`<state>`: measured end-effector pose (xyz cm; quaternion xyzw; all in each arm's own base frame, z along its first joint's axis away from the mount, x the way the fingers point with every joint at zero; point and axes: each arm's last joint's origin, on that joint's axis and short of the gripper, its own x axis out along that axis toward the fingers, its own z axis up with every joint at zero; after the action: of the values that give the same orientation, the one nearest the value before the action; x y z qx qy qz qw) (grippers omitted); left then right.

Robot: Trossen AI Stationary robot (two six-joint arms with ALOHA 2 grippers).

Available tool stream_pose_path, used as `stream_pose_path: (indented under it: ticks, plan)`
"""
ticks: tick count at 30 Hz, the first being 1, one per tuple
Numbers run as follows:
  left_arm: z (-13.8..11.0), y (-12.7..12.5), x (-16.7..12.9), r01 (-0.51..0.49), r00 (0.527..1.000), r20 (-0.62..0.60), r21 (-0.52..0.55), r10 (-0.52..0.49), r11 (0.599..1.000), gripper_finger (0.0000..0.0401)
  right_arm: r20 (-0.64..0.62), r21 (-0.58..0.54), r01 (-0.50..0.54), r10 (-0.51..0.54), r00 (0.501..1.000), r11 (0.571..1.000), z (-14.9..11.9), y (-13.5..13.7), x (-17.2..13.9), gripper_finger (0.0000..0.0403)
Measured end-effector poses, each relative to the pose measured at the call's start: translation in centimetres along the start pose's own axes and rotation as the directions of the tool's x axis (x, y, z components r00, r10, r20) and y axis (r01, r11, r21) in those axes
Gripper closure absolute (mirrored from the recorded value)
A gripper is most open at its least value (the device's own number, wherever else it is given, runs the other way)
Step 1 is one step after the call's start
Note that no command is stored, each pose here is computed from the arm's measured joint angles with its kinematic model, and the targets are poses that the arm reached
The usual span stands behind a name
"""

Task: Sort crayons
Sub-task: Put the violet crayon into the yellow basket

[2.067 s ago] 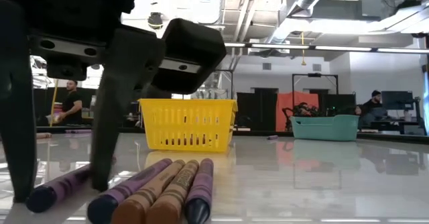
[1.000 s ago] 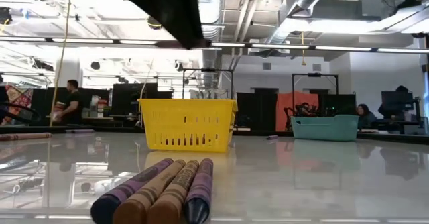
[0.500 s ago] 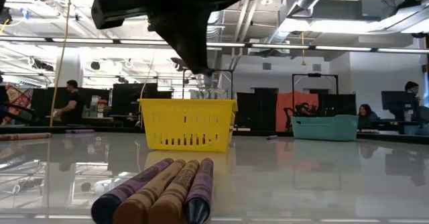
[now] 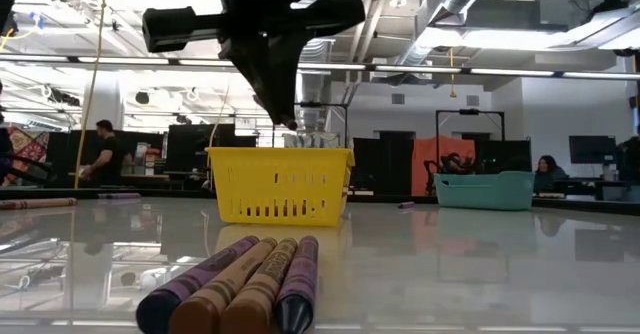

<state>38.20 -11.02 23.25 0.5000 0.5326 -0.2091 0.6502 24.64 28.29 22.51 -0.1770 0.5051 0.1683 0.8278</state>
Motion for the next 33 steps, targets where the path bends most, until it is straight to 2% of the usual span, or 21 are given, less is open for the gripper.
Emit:
stream_pose_path:
  ticks: [21, 27, 33]
  plan:
    - [-0.2, -0.3, 0.0, 0.052, 0.999, 0.002, 0.112, -0.053, 0.992, 0.0401, 0.013, 0.01, 0.015, -0.015, 1.0, 1.0, 0.1, 0.0, 0.0, 0.0267]
    - [-0.2, 0.1, 0.4, 0.045, 0.998, 0.027, 0.201, -0.052, 0.979, 0.0401, 0.019, 0.012, 0.014, -0.014, 1.0, 1.0, 0.1, 0.0, 0.0, 0.0267]
    - [0.5, -0.2, 2.8, 0.079, 0.996, 0.003, 0.326, -0.084, 0.942, 0.0401, 0.032, 0.016, 0.017, -0.018, 0.999, 1.0, 0.2, 0.0, 0.0, 0.0267]
